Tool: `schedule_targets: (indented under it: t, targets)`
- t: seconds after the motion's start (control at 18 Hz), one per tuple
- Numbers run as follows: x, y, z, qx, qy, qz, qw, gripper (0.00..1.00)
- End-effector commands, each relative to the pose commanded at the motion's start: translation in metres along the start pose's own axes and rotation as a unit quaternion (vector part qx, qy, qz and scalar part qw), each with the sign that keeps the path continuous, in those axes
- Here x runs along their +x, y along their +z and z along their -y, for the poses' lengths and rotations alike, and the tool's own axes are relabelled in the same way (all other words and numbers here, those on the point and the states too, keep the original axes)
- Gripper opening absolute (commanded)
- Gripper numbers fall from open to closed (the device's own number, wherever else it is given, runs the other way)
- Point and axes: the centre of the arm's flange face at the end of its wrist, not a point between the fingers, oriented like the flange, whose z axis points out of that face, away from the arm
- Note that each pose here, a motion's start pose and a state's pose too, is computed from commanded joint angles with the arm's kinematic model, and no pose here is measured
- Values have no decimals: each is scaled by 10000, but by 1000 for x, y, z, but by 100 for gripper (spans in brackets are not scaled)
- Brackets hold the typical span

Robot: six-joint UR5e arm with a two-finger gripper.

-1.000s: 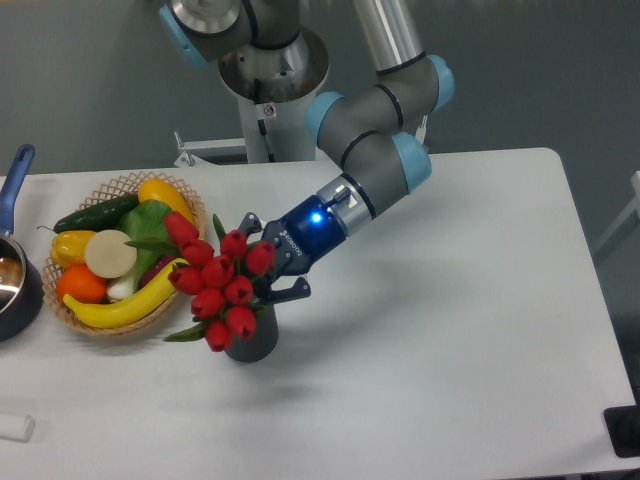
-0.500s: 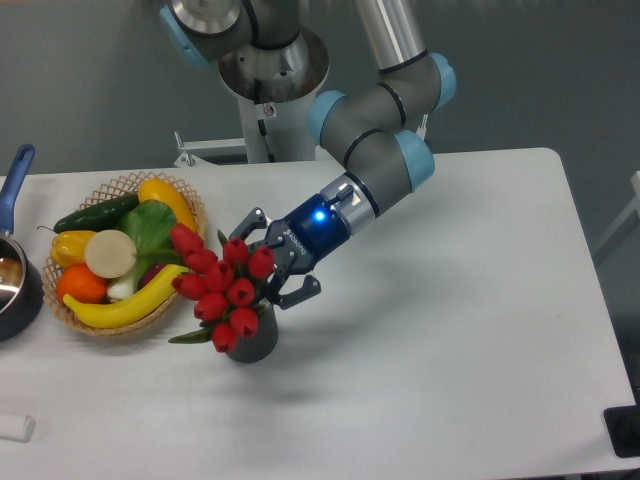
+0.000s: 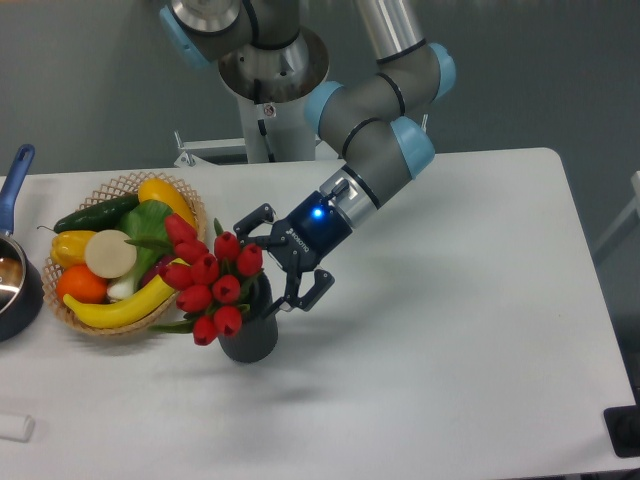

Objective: Insert the flowers into the vase

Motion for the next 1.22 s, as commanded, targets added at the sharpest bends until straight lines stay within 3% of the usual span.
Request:
schedule_targets:
  t: [0.33, 0.56, 0.72, 0.89, 1.06, 1.22]
  targets:
    - [0, -29, 13, -540, 178, 401, 9976, 100]
    - [-12, -49, 19, -1243, 358, 774, 9886, 100]
    - [-18, -86, 28, -2092, 511, 1325, 9675, 100]
    - [-30, -126, 49, -2497, 557, 1871, 9484, 100]
    - [-38, -176, 70, -3030, 576, 2496, 9179, 100]
    - [-39, -200, 86, -3473, 624, 2751, 8943, 100]
